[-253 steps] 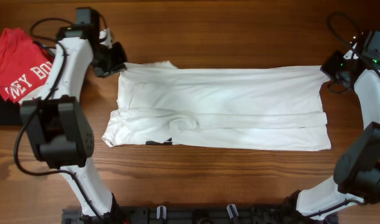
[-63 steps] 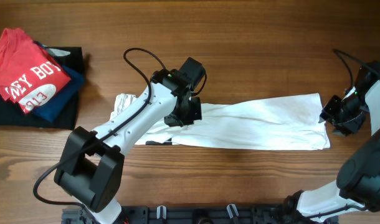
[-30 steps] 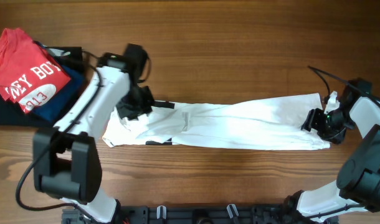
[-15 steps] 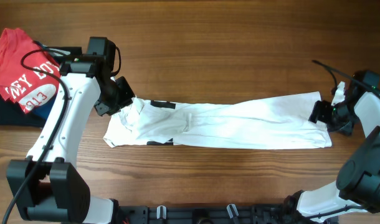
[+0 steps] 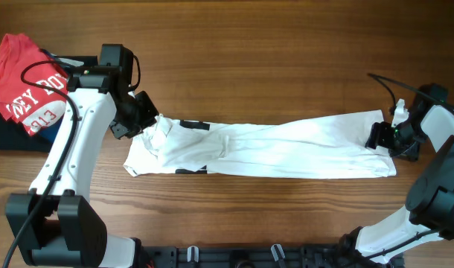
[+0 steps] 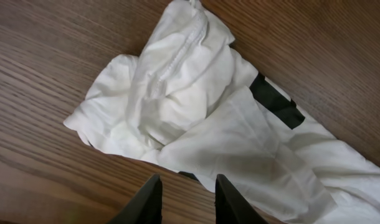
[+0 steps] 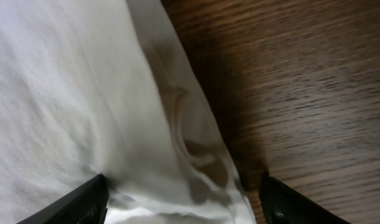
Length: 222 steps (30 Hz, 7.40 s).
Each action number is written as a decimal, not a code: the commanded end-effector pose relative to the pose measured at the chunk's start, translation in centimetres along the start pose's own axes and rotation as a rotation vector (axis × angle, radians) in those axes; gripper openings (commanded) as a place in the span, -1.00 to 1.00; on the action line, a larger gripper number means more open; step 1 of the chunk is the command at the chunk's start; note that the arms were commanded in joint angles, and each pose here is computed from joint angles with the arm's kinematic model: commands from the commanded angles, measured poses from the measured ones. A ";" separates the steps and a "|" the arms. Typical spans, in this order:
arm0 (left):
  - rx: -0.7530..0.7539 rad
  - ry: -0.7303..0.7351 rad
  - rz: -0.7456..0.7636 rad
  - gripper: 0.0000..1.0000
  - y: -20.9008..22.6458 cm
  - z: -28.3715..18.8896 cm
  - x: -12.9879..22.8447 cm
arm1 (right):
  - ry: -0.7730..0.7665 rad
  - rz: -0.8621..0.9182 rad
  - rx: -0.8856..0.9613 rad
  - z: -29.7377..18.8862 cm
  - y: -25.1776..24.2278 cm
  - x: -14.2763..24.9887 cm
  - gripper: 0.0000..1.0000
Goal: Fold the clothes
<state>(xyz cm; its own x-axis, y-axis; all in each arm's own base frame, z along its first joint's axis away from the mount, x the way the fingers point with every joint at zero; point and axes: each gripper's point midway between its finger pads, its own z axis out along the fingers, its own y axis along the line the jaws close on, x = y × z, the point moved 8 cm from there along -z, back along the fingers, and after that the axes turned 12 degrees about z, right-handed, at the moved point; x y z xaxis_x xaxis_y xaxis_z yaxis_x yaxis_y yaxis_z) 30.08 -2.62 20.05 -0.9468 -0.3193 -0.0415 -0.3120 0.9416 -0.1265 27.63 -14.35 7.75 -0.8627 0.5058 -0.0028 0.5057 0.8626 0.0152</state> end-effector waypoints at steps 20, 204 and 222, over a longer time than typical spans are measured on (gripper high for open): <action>0.017 -0.021 -0.029 -0.44 1.2 -0.7 -0.3 | -0.136 0.237 0.048 -2.7 -0.8 -4.0 -0.92; 0.179 -0.158 0.255 -0.18 -10.9 2.9 -2.1 | 0.153 -0.661 -0.603 -14.2 21.4 10.7 -0.07; 0.153 0.286 0.278 -0.17 -9.1 10.9 3.7 | 0.045 -0.546 -0.241 -5.3 24.6 15.6 0.10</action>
<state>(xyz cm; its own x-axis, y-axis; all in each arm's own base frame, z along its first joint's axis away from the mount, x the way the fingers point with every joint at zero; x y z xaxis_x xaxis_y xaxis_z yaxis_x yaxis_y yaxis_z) 31.29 -12.98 11.63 -0.9909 -0.0300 0.1314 -0.0597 0.9717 -0.2284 26.87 15.08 14.96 -0.9945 -0.0925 -0.0498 -0.1030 0.9507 0.2924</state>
